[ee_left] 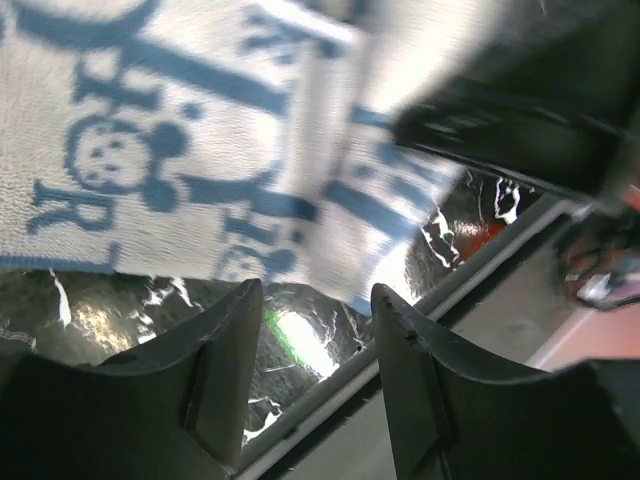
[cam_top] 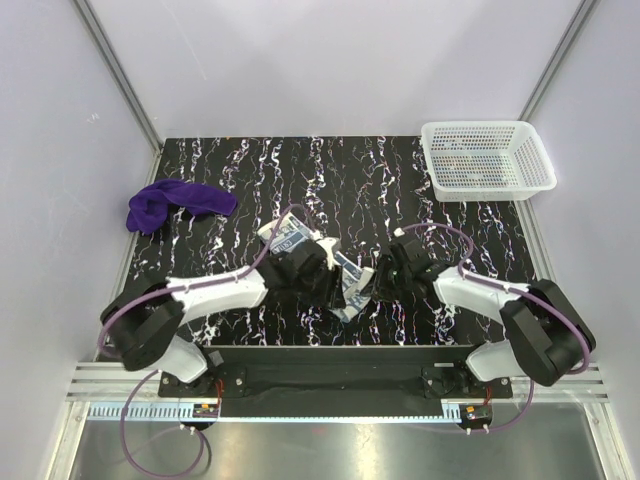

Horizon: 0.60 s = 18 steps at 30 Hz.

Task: Roll the towels
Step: Roll the towel

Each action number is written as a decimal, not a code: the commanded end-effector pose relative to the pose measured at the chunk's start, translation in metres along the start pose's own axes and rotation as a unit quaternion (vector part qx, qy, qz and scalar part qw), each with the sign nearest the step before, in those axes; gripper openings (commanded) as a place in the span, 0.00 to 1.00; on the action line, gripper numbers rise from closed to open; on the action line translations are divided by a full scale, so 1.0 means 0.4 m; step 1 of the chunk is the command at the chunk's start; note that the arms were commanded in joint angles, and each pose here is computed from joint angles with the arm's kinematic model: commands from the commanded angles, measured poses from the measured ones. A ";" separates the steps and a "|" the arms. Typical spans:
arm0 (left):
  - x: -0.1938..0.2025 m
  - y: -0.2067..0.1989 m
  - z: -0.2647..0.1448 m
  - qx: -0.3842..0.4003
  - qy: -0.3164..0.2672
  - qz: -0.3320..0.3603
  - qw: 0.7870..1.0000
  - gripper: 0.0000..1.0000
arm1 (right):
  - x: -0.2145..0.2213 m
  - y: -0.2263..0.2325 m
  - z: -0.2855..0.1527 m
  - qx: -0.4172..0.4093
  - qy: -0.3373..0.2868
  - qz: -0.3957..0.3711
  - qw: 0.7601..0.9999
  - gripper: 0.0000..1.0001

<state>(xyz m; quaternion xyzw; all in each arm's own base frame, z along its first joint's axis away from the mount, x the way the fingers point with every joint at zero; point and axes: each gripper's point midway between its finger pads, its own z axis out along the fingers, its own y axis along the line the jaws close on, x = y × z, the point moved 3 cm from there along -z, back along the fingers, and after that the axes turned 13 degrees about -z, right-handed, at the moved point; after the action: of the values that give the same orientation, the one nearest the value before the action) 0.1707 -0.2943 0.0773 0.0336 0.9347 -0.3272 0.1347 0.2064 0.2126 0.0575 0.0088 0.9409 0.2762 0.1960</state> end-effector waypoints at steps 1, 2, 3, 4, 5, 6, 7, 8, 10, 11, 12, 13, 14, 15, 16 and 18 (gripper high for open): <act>-0.052 -0.080 -0.063 -0.034 -0.122 0.125 0.984 0.52 | 0.009 0.018 0.000 0.006 0.038 -0.034 0.999 0.24; -0.066 -0.097 -0.082 -0.037 -0.154 0.151 0.976 0.52 | 0.005 0.024 -0.002 0.009 0.043 -0.037 0.998 0.24; -0.061 -0.112 -0.089 -0.034 -0.165 0.169 0.971 0.52 | 0.008 0.021 0.005 0.014 0.053 -0.039 0.998 0.24; -0.036 -0.134 -0.096 -0.022 -0.168 0.194 0.966 0.52 | 0.007 0.022 0.004 0.018 0.059 -0.042 0.997 0.24; -0.029 -0.145 -0.098 -0.018 -0.171 0.223 0.960 0.52 | 0.008 0.022 0.005 0.021 0.064 -0.043 0.997 0.24; -0.025 -0.159 -0.098 -0.011 -0.178 0.238 0.955 0.54 | 0.011 0.020 0.009 0.024 0.071 -0.045 0.996 0.23; -0.004 -0.165 -0.087 -0.011 -0.171 0.255 0.952 0.54 | 0.007 0.022 0.008 0.026 0.073 -0.046 0.996 0.24; 0.000 -0.165 -0.080 -0.015 -0.169 0.272 0.947 0.54 | 0.010 0.021 0.011 0.027 0.078 -0.046 0.996 0.23; 0.022 -0.156 -0.050 -0.038 -0.155 0.297 0.941 0.55 | 0.006 0.024 0.010 0.027 0.078 -0.047 0.995 0.24; 0.028 -0.150 -0.041 -0.049 -0.154 0.305 0.938 0.56 | 0.007 0.025 0.010 0.027 0.081 -0.047 0.995 0.24; 0.040 -0.151 -0.030 -0.055 -0.150 0.313 0.936 0.56 | 0.006 0.029 0.008 0.023 0.081 -0.048 0.995 0.23; 0.050 -0.145 -0.011 -0.065 -0.142 0.321 0.934 0.56 | 0.005 0.029 0.007 0.023 0.081 -0.048 0.995 0.24; 0.051 -0.144 -0.003 -0.072 -0.144 0.330 0.930 0.57 | 0.007 0.030 0.006 0.024 0.082 -0.048 0.995 0.23; 0.061 -0.144 0.007 -0.075 -0.141 0.337 0.928 0.57 | 0.007 0.033 0.003 0.021 0.081 -0.050 0.995 0.24; 0.064 -0.142 0.021 -0.083 -0.136 0.344 0.925 0.57 | 0.006 0.033 0.002 0.020 0.081 -0.048 0.995 0.23; 0.063 -0.146 0.031 -0.090 -0.138 0.350 0.922 0.57 | 0.008 0.033 -0.001 0.021 0.082 -0.049 0.995 0.23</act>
<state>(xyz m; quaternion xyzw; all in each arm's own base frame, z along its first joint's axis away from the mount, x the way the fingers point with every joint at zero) 0.1267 -0.3325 0.0780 0.2987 0.8791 -0.1849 0.3221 0.2045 0.2189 0.0546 -0.0362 0.9609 0.2394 0.1346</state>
